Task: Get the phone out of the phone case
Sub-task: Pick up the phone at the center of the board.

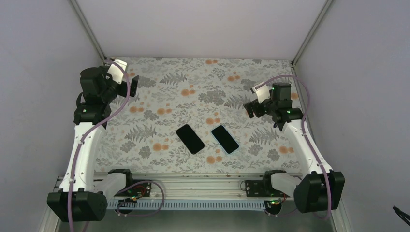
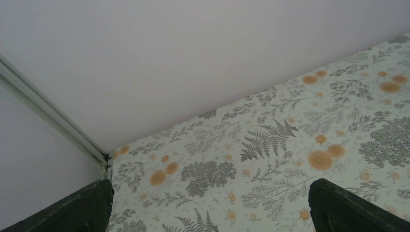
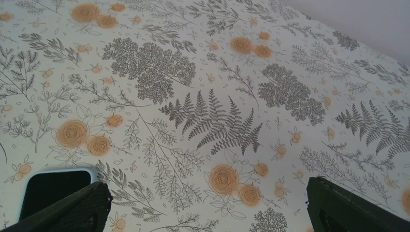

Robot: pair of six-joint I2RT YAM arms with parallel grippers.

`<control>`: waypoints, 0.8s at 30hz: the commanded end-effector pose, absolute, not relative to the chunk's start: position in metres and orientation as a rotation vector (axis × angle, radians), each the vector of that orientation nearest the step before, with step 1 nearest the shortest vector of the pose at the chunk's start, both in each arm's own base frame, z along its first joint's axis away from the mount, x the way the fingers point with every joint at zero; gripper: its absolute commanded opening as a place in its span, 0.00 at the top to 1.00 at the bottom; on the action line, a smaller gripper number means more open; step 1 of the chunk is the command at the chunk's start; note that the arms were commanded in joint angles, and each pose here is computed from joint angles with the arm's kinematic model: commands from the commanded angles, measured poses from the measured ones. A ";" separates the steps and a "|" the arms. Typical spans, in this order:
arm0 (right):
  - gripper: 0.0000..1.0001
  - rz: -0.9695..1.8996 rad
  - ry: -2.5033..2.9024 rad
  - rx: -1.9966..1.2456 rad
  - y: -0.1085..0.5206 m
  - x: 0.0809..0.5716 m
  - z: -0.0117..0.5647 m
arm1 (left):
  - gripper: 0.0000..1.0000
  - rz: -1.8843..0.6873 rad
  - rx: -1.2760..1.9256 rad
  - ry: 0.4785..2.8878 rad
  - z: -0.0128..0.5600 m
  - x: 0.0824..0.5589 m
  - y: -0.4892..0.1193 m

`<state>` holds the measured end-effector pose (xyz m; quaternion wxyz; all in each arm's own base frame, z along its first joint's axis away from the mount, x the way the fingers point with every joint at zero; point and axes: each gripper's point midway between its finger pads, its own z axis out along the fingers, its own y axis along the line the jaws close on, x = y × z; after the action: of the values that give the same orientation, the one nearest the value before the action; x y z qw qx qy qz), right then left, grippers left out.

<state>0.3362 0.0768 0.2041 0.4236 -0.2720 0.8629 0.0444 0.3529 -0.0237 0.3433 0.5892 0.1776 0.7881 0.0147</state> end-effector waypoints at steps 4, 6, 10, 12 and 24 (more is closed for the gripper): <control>0.00 0.064 2.260 -0.749 0.082 0.323 0.176 | 0.00 0.100 0.383 1.851 0.345 0.357 -0.012; 0.00 0.070 2.299 -0.827 0.095 0.310 0.164 | 0.00 0.125 0.391 1.858 0.340 0.359 -0.009; 0.00 0.126 2.349 -1.186 0.145 0.255 0.129 | 0.00 0.123 0.415 1.898 0.328 0.367 -0.010; 0.00 0.064 2.338 -1.284 0.156 0.242 0.115 | 0.00 0.121 0.413 1.910 0.323 0.371 -0.009; 0.00 -0.144 2.263 -1.501 0.189 0.242 0.060 | 0.00 0.119 0.450 1.937 0.308 0.382 -0.010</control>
<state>0.2259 0.1813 0.0632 0.1805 -0.5288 0.8293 -0.0103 0.3801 -0.0116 0.3005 0.5367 0.1824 0.8227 0.0432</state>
